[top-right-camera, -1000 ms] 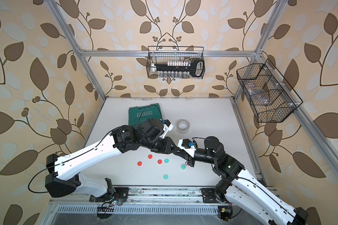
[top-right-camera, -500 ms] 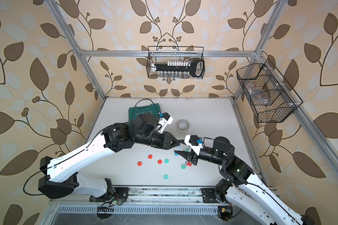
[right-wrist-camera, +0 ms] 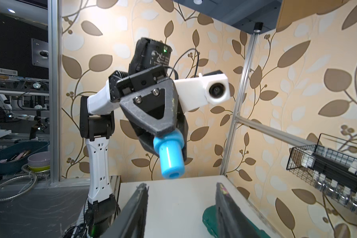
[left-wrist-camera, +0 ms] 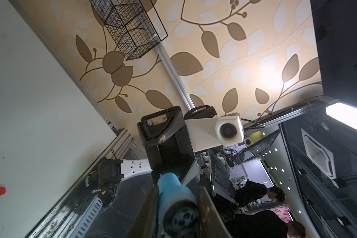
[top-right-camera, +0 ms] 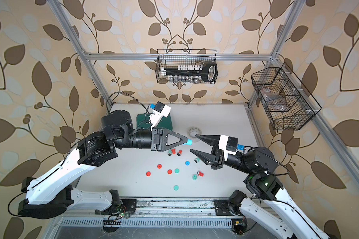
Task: Close the stamp cap
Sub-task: Pick up the stamp from the center of the board.
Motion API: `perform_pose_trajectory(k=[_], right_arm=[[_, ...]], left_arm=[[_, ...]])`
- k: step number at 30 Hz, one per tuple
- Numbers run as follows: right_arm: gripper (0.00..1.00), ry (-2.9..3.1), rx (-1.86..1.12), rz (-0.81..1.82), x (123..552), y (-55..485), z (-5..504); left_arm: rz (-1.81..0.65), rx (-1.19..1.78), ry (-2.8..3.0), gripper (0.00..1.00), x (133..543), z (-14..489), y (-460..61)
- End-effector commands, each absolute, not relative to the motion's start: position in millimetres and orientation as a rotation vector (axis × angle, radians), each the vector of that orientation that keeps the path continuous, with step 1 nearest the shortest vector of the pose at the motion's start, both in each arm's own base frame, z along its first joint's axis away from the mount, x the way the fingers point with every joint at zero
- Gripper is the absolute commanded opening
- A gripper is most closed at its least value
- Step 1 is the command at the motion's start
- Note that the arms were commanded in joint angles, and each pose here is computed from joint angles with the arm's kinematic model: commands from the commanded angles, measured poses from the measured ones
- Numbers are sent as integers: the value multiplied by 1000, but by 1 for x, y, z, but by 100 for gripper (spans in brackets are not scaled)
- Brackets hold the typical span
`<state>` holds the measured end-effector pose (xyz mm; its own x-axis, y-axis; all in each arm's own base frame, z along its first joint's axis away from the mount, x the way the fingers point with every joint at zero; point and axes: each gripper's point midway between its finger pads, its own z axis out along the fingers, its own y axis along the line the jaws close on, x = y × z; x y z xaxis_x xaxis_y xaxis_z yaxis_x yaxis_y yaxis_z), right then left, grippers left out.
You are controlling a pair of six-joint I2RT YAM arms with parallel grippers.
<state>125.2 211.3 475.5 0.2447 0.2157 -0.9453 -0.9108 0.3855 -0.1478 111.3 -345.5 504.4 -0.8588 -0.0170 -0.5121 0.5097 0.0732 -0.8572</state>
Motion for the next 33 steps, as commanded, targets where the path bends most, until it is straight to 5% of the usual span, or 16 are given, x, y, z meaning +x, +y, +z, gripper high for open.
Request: perform_pose_trajectory(k=[1, 23, 33], right_arm=[[48, 888, -839, 971, 110, 211, 511], [20, 758, -866, 1051, 105, 227, 533], [19, 776, -865, 1054, 109, 231, 532]], left_arm=[[-1973, 516, 1839, 10, 99, 541, -337], [-2054, 466, 1834, 10, 100, 543, -342], [-2073, 483, 1831, 9, 99, 544, -345]])
